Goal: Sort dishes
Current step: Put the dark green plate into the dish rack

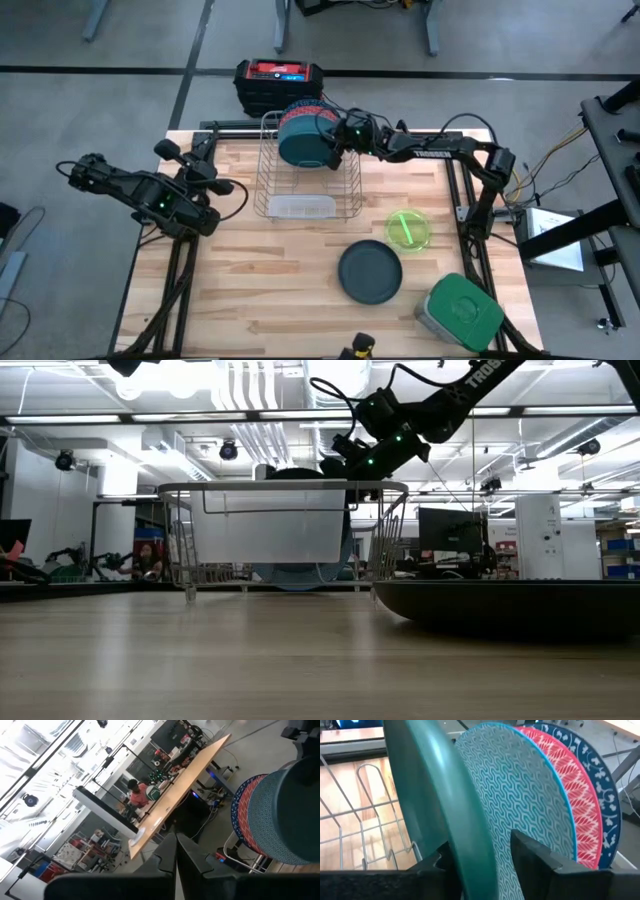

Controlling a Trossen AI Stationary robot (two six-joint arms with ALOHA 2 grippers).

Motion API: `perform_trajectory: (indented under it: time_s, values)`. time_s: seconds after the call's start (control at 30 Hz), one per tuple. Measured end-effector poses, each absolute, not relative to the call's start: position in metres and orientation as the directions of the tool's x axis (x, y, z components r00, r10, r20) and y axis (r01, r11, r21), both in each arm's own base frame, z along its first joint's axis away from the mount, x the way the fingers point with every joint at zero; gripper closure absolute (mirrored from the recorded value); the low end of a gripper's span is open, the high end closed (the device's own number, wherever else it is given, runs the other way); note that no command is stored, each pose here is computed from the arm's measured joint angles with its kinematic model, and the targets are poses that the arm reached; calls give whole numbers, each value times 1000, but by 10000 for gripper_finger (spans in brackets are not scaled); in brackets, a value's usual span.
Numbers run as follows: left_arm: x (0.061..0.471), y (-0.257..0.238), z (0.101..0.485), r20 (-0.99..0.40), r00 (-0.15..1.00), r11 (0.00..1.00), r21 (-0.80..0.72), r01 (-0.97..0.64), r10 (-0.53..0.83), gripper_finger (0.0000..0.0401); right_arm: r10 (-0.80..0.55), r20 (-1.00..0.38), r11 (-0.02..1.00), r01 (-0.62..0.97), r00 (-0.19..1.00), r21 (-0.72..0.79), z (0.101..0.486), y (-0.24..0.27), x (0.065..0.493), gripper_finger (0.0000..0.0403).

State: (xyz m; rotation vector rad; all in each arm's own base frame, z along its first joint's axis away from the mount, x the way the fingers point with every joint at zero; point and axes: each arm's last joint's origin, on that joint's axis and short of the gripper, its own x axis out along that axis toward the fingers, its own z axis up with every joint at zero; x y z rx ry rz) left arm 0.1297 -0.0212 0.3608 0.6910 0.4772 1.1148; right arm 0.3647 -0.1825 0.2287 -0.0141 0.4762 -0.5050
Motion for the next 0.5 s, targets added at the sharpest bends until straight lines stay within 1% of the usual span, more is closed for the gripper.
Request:
perform_trajectory:
  time_s: [0.33,0.5]
  values:
    - [130,-21,361,-10,377,274,705,-654,926,401,-454,-495,885,440,741,-154,249,-184,369,200]
    - [130,-21,361,-18,378,281,702,-655,926,401,-453,-501,888,422,738,-182,259,-185,371,171]
